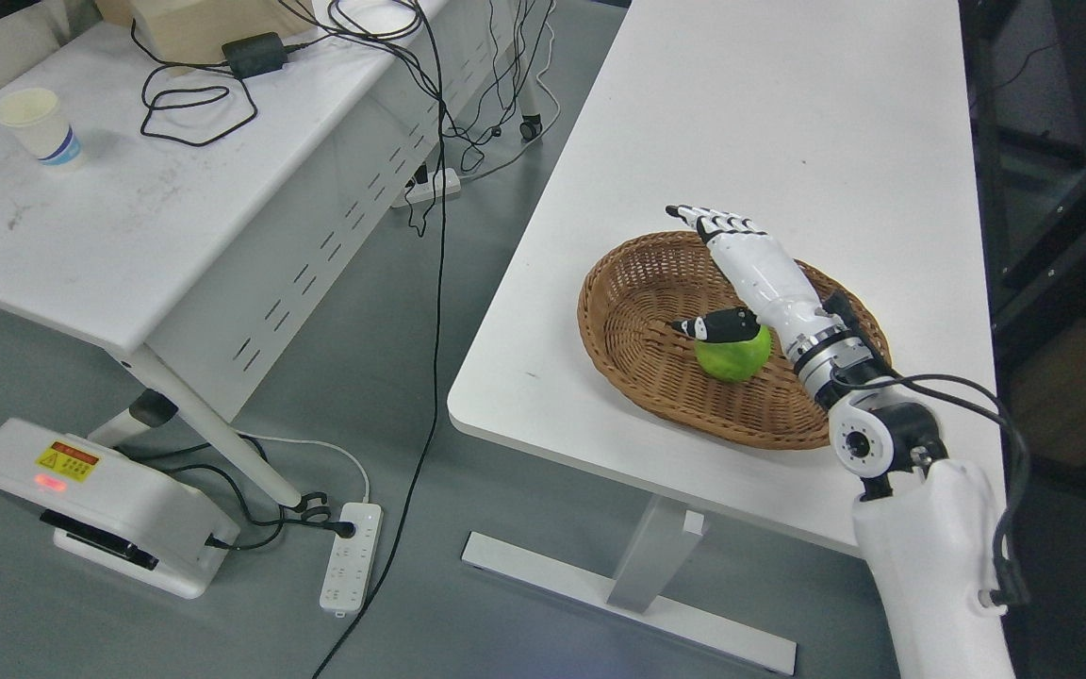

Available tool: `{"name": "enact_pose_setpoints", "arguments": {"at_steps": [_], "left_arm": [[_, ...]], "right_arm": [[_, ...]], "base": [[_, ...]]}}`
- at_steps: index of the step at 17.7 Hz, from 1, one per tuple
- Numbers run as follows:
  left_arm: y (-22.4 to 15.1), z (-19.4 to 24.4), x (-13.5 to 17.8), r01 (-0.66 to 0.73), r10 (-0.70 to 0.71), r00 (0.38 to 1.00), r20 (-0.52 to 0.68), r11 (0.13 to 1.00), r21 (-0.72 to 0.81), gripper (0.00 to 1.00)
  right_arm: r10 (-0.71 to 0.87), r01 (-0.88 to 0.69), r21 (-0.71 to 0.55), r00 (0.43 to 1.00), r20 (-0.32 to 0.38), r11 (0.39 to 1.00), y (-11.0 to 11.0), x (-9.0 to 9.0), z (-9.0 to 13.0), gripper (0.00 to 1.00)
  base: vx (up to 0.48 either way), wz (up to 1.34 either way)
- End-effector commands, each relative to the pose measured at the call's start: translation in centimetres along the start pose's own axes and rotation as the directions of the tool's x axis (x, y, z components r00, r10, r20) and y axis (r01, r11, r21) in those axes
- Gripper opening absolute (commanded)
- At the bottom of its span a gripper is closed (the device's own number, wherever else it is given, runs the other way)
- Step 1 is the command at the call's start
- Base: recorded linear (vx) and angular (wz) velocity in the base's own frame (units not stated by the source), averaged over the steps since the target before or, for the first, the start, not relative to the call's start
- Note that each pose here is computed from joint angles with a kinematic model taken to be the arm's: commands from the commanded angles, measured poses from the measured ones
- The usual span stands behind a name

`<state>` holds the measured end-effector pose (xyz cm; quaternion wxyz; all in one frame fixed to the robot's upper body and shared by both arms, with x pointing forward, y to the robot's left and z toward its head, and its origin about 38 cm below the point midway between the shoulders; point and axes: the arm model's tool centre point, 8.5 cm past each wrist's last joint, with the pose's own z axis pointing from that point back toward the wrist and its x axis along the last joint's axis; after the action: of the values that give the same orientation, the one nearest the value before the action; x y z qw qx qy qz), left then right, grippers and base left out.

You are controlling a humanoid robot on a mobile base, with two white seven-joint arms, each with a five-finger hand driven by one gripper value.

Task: Place green apple on left shelf middle layer
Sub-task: 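Reach the right hand into the basket over the green apple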

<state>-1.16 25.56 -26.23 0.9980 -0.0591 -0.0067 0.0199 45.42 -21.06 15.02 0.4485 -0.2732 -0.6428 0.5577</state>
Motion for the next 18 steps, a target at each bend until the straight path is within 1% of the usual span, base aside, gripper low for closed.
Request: {"name": "enact_pose_setpoints", "arguments": {"at_steps": [1,2,4,7,8,10,15,18], "left_arm": [[1.1,0.2,0.0,0.001,-0.001,1.000,0.001,1.000,0.018,1.00],[1.1,0.2,0.0,0.001,-0.001,1.000,0.001,1.000,0.018,1.00],[1.1,0.2,0.0,0.001,-0.001,1.000,0.001,1.000,0.018,1.00],[1.1,0.2,0.0,0.001,-0.001,1.000,0.001,1.000,0.018,1.00],[1.1,0.2,0.0,0.001,-0.001,1.000,0.001,1.000,0.018,1.00],[1.1,0.2,0.0,0.001,-0.001,1.000,0.001,1.000,0.018,1.00],[1.1,0.2,0.0,0.001,-0.001,1.000,0.001,1.000,0.018,1.00],[1.1,0.2,0.0,0.001,-0.001,1.000,0.001,1.000,0.018,1.00]], "right_arm": [[0.057,-0.051,0.145,0.997,-0.043,0.988,3.0,-3.8,1.1,0.99],[0.068,-0.063,0.155,0.997,-0.031,0.986,3.1,-4.1,1.5,0.99],[0.070,-0.069,0.181,0.998,0.001,0.981,4.2,-3.7,1.9,0.99],[0.066,-0.067,0.188,0.998,0.009,0.980,4.6,-3.7,2.2,0.99],[0.067,-0.068,0.183,0.998,0.007,0.981,4.4,-3.9,2.3,0.99],[0.082,-0.080,0.189,0.997,-0.005,0.979,3.9,-5.0,3.0,0.99],[0.092,-0.085,0.190,0.996,-0.024,0.978,3.1,-6.4,3.9,0.99],[0.096,-0.087,0.192,0.995,-0.038,0.978,2.4,-7.6,4.8,0.99]], "base": [[0.071,0.03],[0.071,0.03],[0.047,0.00],[0.022,0.00],[0.000,0.00],[0.000,0.00],[0.000,0.00],[0.000,0.00]]}}
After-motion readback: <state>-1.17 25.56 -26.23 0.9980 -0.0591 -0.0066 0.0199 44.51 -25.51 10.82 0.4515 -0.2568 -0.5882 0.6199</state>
